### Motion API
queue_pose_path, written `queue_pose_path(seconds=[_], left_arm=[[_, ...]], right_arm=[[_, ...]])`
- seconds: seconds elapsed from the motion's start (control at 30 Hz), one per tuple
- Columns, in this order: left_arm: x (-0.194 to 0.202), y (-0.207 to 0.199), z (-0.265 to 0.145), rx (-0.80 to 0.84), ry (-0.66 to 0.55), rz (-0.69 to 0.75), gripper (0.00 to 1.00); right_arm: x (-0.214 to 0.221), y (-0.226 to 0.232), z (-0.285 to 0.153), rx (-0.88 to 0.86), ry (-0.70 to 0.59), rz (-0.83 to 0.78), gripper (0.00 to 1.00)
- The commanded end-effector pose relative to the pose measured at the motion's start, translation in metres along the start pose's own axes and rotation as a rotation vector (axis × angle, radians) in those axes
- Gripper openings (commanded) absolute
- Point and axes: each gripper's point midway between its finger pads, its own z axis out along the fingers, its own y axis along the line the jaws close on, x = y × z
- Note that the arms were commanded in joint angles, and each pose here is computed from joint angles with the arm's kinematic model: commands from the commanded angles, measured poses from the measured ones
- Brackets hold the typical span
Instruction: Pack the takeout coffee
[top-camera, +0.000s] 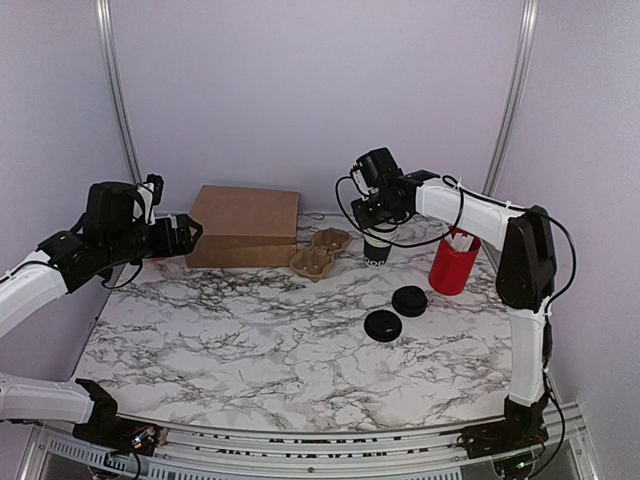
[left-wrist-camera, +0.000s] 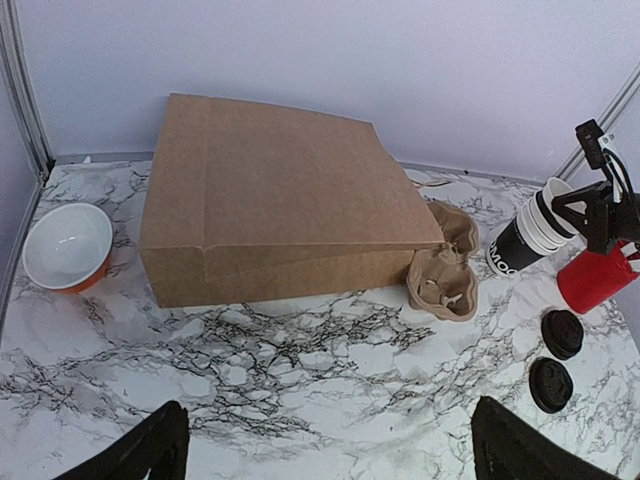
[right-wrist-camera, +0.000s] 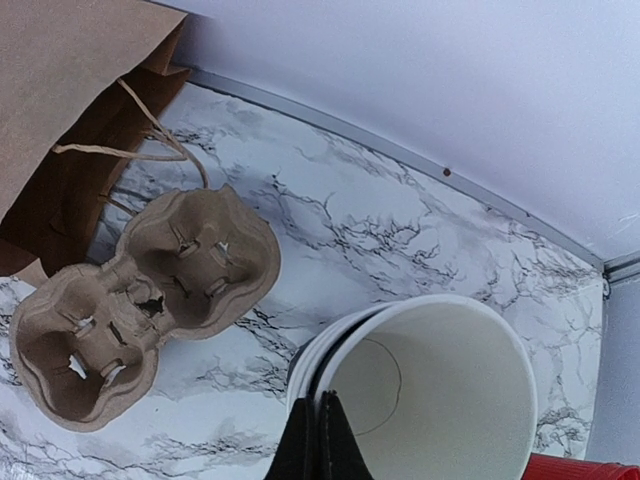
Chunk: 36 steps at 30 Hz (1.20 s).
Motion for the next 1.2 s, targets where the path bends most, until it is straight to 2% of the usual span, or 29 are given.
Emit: queue_pose_path(seconds=[0.0,0.73,0.97,1.17], left_arm=[[0.005,0.002,0.003,-0.001,0.021,-0.006,0.99],[0.01,0.002,0.008,0.005,0.045,-0.012,0.99],[0.011,0.001,0.009,0.011,0.05,-0.011,0.99],[0.01,0.0,0.008,0.02,0.048,-0.015,0.99]], right_arm=[[-0.028,-0.006,-0.026,0.015,-0.074,0.012,0.0],[-0.052,-0.021,-0.078,0.07,-0.179,0.032,0.0],[-0.061,-0.022,-0.116,0.073,-0.219,0.029,0.0],[-0.057,0.004,-0.157,-0.033,-0.246,0.008,0.0]])
